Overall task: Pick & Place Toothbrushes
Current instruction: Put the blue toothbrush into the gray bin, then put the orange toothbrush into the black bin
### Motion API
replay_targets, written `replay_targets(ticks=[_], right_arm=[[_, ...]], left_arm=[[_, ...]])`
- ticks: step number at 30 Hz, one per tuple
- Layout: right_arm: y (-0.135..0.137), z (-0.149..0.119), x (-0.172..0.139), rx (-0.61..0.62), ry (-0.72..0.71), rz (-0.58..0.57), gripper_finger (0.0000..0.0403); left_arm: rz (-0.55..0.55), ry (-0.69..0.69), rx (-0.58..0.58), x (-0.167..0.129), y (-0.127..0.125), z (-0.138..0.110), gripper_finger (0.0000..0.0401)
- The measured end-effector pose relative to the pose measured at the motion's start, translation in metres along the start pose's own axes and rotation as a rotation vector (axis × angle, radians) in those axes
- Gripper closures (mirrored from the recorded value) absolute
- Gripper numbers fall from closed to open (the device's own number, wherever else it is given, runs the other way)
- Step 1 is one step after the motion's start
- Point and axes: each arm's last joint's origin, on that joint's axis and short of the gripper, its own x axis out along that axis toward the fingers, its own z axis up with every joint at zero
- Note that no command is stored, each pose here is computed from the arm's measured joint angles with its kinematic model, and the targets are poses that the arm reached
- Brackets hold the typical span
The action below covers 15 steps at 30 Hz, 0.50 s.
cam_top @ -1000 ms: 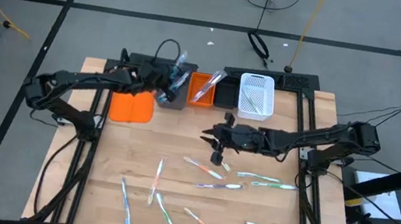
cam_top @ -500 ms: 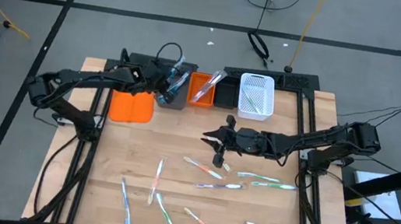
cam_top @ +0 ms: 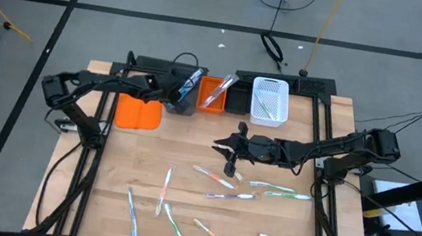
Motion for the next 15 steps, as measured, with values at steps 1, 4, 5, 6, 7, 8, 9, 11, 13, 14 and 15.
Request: replay_targets(ticks=[1, 4, 5, 6, 7, 8, 9, 11, 13, 14, 15], right_arm=[[0.0, -0.0001, 0.0, 0.0, 0.001, 0.0, 0.0328], [0.0, -0.0001, 0.0, 0.0, 0.001, 0.0, 0.0328], [0.0, -0.0001, 0.0, 0.0, 0.001, 0.0, 0.0328], [0.0, -0.0001, 0.0, 0.0, 0.001, 0.0, 0.0328], [0.0, -0.0001, 0.0, 0.0, 0.001, 0.0, 0.0328], [0.0, -0.0001, 0.0, 0.0, 0.001, 0.0, 0.0328], [0.0, -0.0001, 0.0, 0.0, 0.001, 0.0, 0.0328], [0.0, -0.0001, 0.0, 0.0, 0.001, 0.0, 0.0328], [0.0, -0.0001, 0.0, 0.0, 0.002, 0.0, 0.0328], [0.0, -0.0002, 0.0, 0.0, 0.002, 0.0, 0.0328], [0.0, -0.0002, 0.0, 0.0, 0.002, 0.0, 0.0328]], left_arm=[[0.0, 0.0, -0.004, 0.0002, 0.0, -0.0001, 0.0388], [-0.001, -0.006, -0.022, 0.0002, -0.0001, 0.0005, 0.0366], [-0.001, -0.005, -0.027, 0.0002, -0.0001, 0.0005, 0.0355], [-0.001, -0.005, -0.031, 0.0002, -0.0001, 0.0005, 0.0345], [-0.001, -0.005, -0.038, 0.0002, -0.0001, 0.0005, 0.0335], [0.0, -0.004, -0.049, 0.0002, -0.0001, 0.0004, 0.0325], [0.0, -0.002, -0.06, 0.0002, -0.0001, 0.0002, 0.0316], [0.002, -0.001, -0.076, 0.0002, 0.0005, 0.0001, 0.0299], [0.003, -0.002, -0.069, 0.0004, 0.0012, 0.0004, 0.0283], [0.005, -0.002, -0.063, 0.0006, 0.0021, 0.0006, 0.0275], [0.007, -0.003, -0.05, 0.0007, 0.0029, 0.0009, 0.0269]])
